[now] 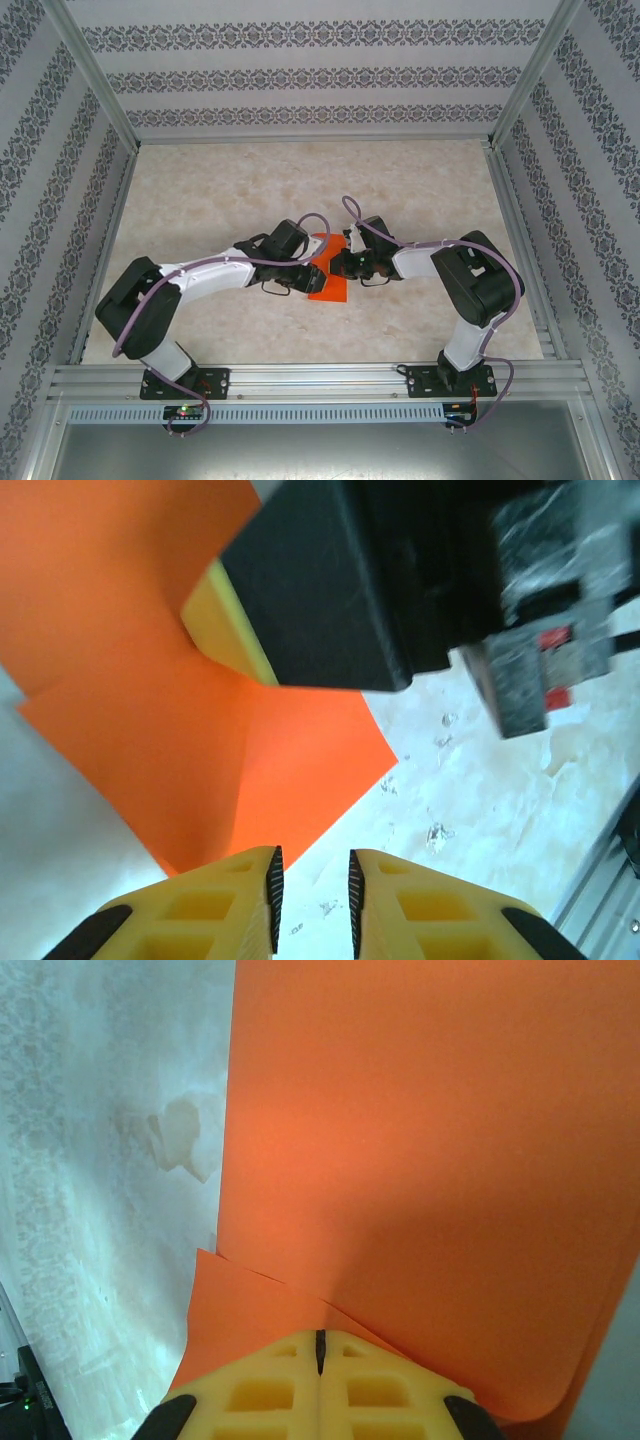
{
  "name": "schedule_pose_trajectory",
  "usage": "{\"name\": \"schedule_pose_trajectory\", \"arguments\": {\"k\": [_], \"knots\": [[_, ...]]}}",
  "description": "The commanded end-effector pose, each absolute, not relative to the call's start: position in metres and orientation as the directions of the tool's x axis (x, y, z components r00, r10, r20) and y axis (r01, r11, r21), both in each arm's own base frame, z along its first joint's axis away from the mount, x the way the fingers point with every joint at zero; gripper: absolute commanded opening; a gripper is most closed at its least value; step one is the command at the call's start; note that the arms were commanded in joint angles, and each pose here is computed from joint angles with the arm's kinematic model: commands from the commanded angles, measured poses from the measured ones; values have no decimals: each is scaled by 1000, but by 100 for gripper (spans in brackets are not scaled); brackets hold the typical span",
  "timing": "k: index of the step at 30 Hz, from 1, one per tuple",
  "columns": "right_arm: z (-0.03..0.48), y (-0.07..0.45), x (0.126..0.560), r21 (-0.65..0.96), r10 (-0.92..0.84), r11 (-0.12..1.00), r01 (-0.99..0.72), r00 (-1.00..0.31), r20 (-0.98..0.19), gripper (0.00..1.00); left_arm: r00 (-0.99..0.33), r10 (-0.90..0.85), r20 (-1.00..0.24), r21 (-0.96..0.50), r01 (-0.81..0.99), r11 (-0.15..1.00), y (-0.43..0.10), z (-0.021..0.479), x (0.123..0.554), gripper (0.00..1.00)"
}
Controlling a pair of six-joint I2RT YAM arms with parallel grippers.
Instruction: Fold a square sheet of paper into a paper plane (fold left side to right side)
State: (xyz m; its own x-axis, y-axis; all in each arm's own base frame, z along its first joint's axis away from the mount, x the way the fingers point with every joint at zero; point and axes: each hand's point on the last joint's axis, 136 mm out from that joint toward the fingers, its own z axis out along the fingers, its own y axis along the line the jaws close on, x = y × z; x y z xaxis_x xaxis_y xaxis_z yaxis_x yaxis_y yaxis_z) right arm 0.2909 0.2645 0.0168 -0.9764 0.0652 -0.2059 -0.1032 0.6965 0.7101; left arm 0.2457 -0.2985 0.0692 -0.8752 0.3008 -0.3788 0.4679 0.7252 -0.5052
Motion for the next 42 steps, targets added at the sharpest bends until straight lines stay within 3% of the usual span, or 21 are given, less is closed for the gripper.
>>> {"name": "schedule_pose_trajectory", "arguments": {"k": [1,19,42], "knots": [[-1,254,281,652,48,754,-78,-984,-174,0,-888,293,-354,-589,455,668,-314,66,240,27],[-2,252,279,639,31,765,-85,-985,-168,0,-915,302,-267,-524,401,751,-297,17,236,26],[-4,248,277,626,24,775,-86,-986,-165,0,-944,218,-249,-513,320,797,-266,11,220,16]]}}
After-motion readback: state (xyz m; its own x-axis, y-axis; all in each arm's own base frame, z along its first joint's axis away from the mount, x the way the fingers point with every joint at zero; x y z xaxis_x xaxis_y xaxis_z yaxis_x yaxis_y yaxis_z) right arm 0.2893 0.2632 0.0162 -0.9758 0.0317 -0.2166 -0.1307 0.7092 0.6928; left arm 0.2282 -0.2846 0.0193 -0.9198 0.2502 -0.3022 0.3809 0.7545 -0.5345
